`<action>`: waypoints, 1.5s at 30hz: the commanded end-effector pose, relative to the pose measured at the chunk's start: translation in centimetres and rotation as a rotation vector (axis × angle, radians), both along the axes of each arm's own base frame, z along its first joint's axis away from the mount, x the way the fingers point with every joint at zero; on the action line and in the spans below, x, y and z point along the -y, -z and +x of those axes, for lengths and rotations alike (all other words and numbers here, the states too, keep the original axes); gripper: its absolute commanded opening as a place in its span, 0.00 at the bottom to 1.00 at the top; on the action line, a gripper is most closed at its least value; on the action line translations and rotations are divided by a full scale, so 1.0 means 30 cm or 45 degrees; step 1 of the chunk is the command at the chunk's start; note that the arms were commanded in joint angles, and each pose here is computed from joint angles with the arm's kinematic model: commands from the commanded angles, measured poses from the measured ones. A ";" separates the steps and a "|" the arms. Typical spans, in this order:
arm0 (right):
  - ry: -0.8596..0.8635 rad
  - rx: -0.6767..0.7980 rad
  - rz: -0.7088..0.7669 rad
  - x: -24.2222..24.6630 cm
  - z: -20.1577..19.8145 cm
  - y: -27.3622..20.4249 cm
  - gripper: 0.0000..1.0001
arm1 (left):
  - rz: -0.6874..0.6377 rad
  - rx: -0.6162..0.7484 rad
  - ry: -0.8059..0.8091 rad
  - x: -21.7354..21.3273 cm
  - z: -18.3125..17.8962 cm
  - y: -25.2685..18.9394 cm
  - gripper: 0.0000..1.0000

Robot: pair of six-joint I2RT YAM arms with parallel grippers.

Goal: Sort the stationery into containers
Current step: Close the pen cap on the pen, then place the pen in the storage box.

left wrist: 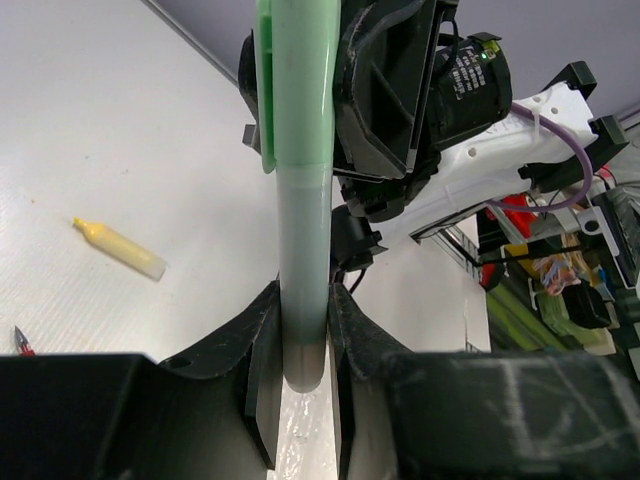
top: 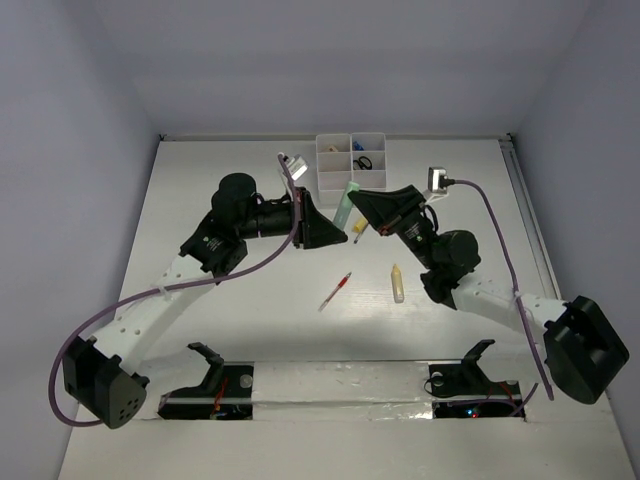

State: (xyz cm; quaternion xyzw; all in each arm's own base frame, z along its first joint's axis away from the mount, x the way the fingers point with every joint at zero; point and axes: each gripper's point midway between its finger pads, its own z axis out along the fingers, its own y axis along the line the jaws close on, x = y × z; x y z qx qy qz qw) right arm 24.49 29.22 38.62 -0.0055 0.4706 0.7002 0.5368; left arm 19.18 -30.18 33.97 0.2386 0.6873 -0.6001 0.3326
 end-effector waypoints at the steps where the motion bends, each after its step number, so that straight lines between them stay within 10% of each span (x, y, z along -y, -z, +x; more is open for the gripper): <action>1: -0.410 -0.122 -0.483 -0.190 -0.200 0.348 0.00 | -0.356 0.488 -0.317 -0.072 0.115 -0.416 0.00; 4: -0.283 -0.100 -0.450 -0.176 -0.128 0.268 0.00 | -0.241 0.422 -0.348 -0.079 0.129 -0.281 0.05; 12: 0.142 -0.104 -0.347 -0.098 0.131 0.078 0.00 | -0.009 0.321 -0.425 -0.153 0.087 -0.013 0.69; 18: 0.322 -0.175 -0.373 -0.050 0.359 0.128 0.00 | 0.184 0.360 -0.567 -0.276 0.045 0.091 0.78; 20: 0.385 -0.187 -0.396 -0.033 0.430 0.158 0.00 | 0.221 0.391 -0.645 -0.322 0.044 0.103 0.99; 45: 1.136 0.058 -0.777 0.031 0.986 0.367 0.00 | 0.337 0.497 -0.886 -0.443 0.090 0.150 0.99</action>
